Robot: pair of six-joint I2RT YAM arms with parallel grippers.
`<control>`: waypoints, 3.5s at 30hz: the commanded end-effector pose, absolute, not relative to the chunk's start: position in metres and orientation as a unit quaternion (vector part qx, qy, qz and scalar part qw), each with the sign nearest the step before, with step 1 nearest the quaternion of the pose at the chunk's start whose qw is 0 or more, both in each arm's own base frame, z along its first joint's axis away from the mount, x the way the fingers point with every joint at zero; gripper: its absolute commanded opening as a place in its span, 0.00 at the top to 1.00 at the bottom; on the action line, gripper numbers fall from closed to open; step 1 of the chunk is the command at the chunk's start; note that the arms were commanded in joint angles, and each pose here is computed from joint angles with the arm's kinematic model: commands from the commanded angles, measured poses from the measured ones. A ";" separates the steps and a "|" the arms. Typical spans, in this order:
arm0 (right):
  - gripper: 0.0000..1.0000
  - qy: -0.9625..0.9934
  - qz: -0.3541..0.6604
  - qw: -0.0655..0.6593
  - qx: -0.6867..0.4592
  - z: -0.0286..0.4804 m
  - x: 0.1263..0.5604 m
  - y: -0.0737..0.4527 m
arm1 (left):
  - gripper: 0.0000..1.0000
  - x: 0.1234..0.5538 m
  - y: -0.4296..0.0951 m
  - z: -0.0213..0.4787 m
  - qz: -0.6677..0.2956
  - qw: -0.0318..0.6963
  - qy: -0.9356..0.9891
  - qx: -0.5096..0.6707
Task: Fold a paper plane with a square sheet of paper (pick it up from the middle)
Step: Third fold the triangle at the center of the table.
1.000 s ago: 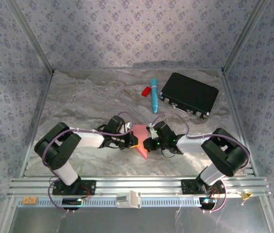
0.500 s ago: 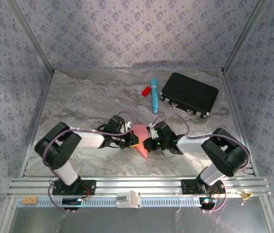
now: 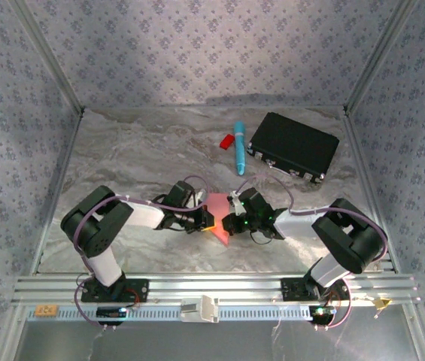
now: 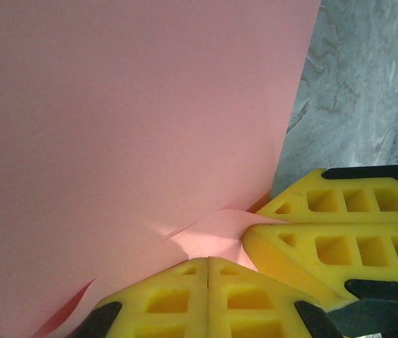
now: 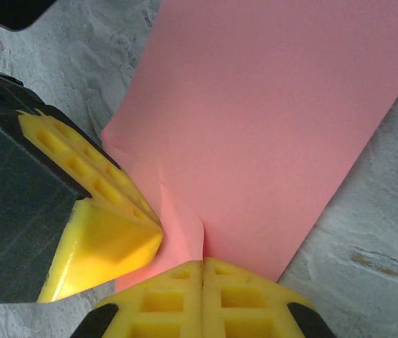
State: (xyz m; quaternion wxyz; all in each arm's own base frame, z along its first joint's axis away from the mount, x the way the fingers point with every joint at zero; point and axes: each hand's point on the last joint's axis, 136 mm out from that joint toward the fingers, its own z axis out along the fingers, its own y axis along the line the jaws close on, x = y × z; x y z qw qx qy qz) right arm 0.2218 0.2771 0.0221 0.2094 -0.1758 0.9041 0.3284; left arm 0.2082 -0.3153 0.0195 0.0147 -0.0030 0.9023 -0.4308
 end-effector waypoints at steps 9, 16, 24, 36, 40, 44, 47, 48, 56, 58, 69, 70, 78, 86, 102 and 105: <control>0.61 0.923 0.309 0.198 -0.115 0.047 0.227 0.259 | 1.00 0.197 -0.305 -0.002 -0.395 0.001 0.918 0.004; 0.64 0.906 0.368 0.175 -0.113 0.070 0.205 0.276 | 1.00 0.198 -0.306 -0.002 -0.396 0.001 0.918 0.004; 0.93 0.909 0.368 0.128 -0.149 0.056 0.176 0.307 | 1.00 0.198 -0.306 -0.002 -0.395 0.000 0.919 0.004; 0.94 0.921 0.335 0.110 -0.163 0.041 0.177 0.318 | 1.00 0.198 -0.305 -0.003 -0.394 0.000 0.919 0.003; 0.94 0.931 0.314 0.101 -0.159 0.033 0.175 0.312 | 1.00 0.197 -0.305 -0.004 -0.393 -0.001 0.919 0.003; 0.94 0.937 0.296 0.091 -0.159 0.025 0.171 0.306 | 1.00 0.198 -0.304 -0.004 -0.393 -0.001 0.920 0.002; 0.94 0.942 0.286 0.084 -0.155 0.019 0.168 0.299 | 1.00 0.197 -0.304 -0.005 -0.391 -0.002 0.920 0.002; 0.94 0.943 0.284 0.083 -0.154 0.017 0.166 0.298 | 1.00 0.197 -0.304 -0.006 -0.391 -0.001 0.920 0.003; 0.93 0.941 0.296 0.081 -0.143 0.015 0.159 0.291 | 1.00 0.196 -0.302 -0.012 -0.383 -0.006 0.924 0.003; 0.93 0.942 0.293 0.080 -0.139 0.013 0.157 0.287 | 1.00 0.196 -0.302 -0.013 -0.381 -0.006 0.925 0.003; 0.91 0.943 0.302 0.070 -0.121 0.006 0.142 0.273 | 1.00 0.195 -0.299 -0.019 -0.371 -0.011 0.929 0.001; 0.91 0.942 0.305 0.069 -0.120 0.006 0.139 0.272 | 1.00 0.195 -0.299 -0.019 -0.371 -0.011 0.929 0.000; 0.90 0.944 0.305 0.062 -0.105 0.010 0.129 0.261 | 1.00 0.196 -0.300 -0.017 -0.374 -0.010 0.927 0.001; 0.91 0.923 0.359 0.103 -0.093 0.066 0.159 0.291 | 1.00 0.197 -0.303 -0.009 -0.383 -0.002 0.924 0.003; 0.92 0.952 0.301 0.023 -0.049 0.000 0.149 0.285 | 1.00 0.195 -0.300 -0.014 -0.377 -0.004 0.926 0.002; 0.92 0.950 0.308 0.019 -0.045 0.000 0.140 0.280 | 1.00 0.195 -0.299 -0.017 -0.372 -0.007 0.928 0.000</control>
